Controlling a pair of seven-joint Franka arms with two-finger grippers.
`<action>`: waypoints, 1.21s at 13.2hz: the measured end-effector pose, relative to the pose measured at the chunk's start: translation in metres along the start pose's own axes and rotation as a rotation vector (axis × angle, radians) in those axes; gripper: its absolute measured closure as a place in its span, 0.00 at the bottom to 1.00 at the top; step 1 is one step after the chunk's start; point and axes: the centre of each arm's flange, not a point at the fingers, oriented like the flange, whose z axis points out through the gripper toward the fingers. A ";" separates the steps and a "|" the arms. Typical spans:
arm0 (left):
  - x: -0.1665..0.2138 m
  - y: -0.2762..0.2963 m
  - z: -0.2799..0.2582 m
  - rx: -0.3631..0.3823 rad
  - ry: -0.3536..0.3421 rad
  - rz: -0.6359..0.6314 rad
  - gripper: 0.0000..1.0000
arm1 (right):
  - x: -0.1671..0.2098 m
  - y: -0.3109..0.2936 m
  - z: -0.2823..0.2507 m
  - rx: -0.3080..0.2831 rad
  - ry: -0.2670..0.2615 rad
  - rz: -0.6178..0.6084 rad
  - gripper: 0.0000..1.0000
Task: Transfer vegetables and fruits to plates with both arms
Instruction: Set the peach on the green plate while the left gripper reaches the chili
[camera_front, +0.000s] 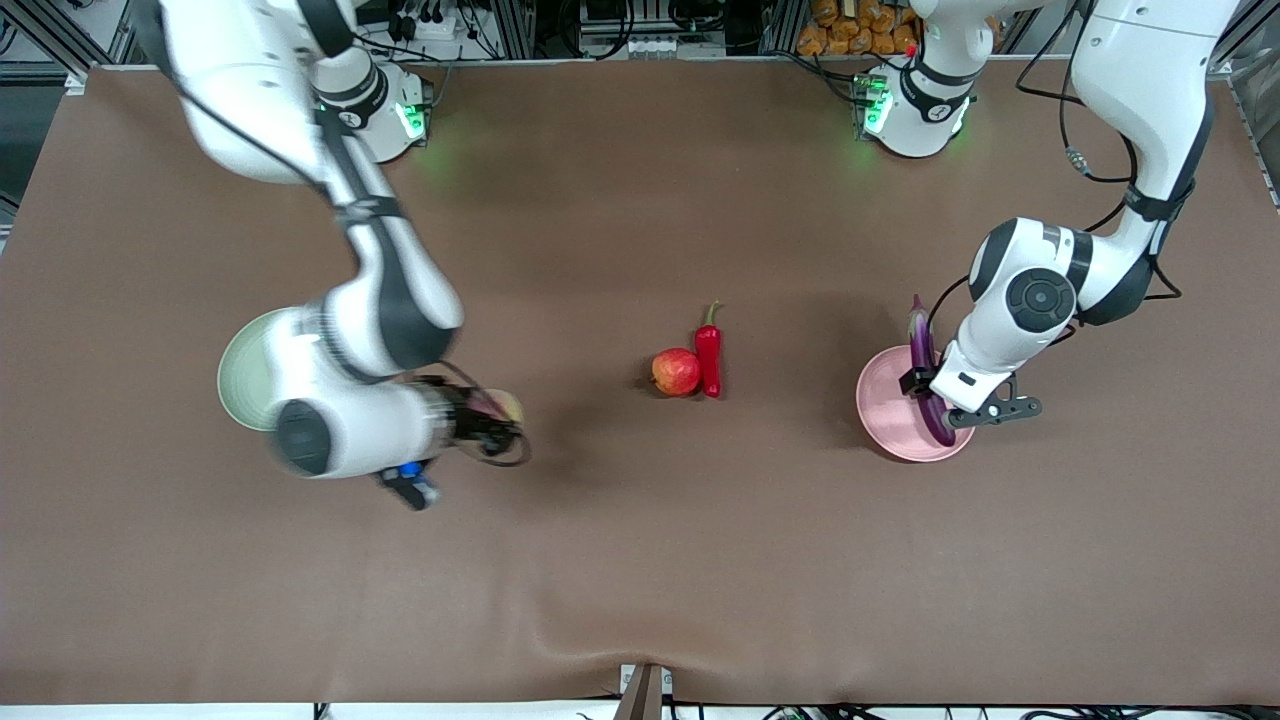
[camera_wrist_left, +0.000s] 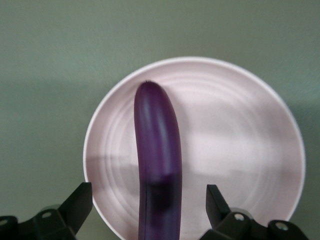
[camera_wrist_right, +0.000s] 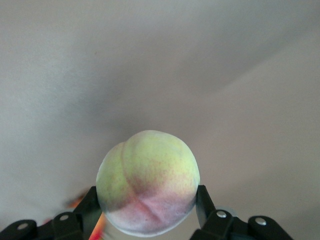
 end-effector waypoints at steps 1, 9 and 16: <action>0.002 0.006 -0.009 -0.020 -0.003 -0.029 0.00 | 0.009 0.024 -0.016 -0.017 -0.024 -0.070 0.19; -0.055 0.196 -0.067 -0.089 -0.066 -0.246 0.00 | 0.059 0.224 0.009 -0.199 -0.067 -0.434 0.19; -0.170 0.294 -0.068 -0.032 -0.045 0.028 0.00 | 0.117 0.377 0.065 -0.180 -0.048 -0.683 0.19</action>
